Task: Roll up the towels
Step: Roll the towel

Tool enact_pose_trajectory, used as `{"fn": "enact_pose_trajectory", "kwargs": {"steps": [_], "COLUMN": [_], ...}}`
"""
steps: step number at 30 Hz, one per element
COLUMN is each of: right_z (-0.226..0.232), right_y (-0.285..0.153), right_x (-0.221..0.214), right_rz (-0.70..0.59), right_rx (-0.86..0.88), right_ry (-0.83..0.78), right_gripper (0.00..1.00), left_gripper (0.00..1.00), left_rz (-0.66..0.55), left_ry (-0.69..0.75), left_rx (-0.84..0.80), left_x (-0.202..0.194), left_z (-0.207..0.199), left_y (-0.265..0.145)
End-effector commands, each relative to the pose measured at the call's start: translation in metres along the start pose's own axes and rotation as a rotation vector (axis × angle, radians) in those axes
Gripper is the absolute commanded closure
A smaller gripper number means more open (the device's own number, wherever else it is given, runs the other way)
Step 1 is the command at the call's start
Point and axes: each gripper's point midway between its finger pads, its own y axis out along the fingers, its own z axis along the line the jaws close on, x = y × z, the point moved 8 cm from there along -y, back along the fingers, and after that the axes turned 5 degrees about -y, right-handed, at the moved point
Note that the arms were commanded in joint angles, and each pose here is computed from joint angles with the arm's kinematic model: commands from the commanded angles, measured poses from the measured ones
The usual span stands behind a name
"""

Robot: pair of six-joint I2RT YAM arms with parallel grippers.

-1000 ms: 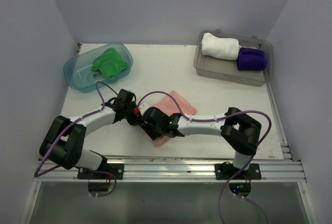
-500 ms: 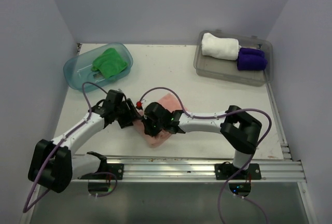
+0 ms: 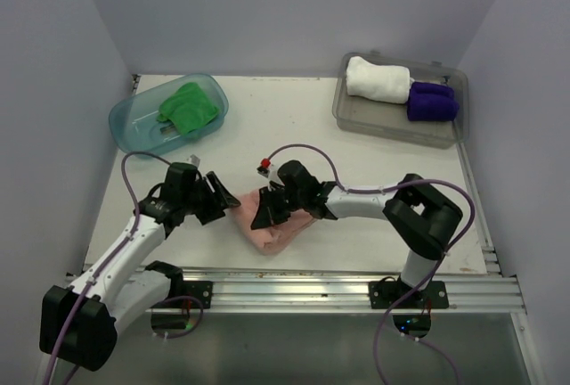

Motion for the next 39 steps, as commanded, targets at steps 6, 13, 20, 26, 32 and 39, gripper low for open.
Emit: {"fn": "enact_pose_trajectory", "kwargs": {"steps": [6, 13, 20, 26, 32, 39], "right_z": [-0.001, -0.015, -0.02, -0.024, -0.027, -0.028], "right_y": [-0.014, -0.016, -0.016, -0.013, -0.014, -0.012], "right_x": [0.003, 0.002, -0.002, -0.005, -0.006, -0.007], "right_rz": [-0.017, -0.003, 0.015, 0.021, 0.017, 0.022], "right_rx": [0.269, 0.292, 0.277, 0.273, 0.264, 0.268], "right_ry": [0.182, 0.241, 0.248, 0.263, 0.272, 0.277], "right_gripper": [1.0, 1.0, 1.0, 1.0, 1.0, 1.0], "left_gripper": [0.38, 0.41, 0.42, 0.43, 0.45, 0.43], "left_rz": [0.045, 0.076, 0.091, 0.096, 0.088, 0.07], "left_ry": [0.004, 0.049, 0.083, 0.1, 0.114, 0.195], "left_rx": [-0.19, -0.224, -0.239, -0.233, -0.174, -0.214], "left_x": [-0.006, -0.011, -0.014, -0.01, -0.013, -0.006], "left_z": [-0.026, -0.044, -0.058, -0.062, -0.055, -0.071], "left_y": [-0.003, 0.005, 0.012, 0.022, 0.006, -0.016]}}
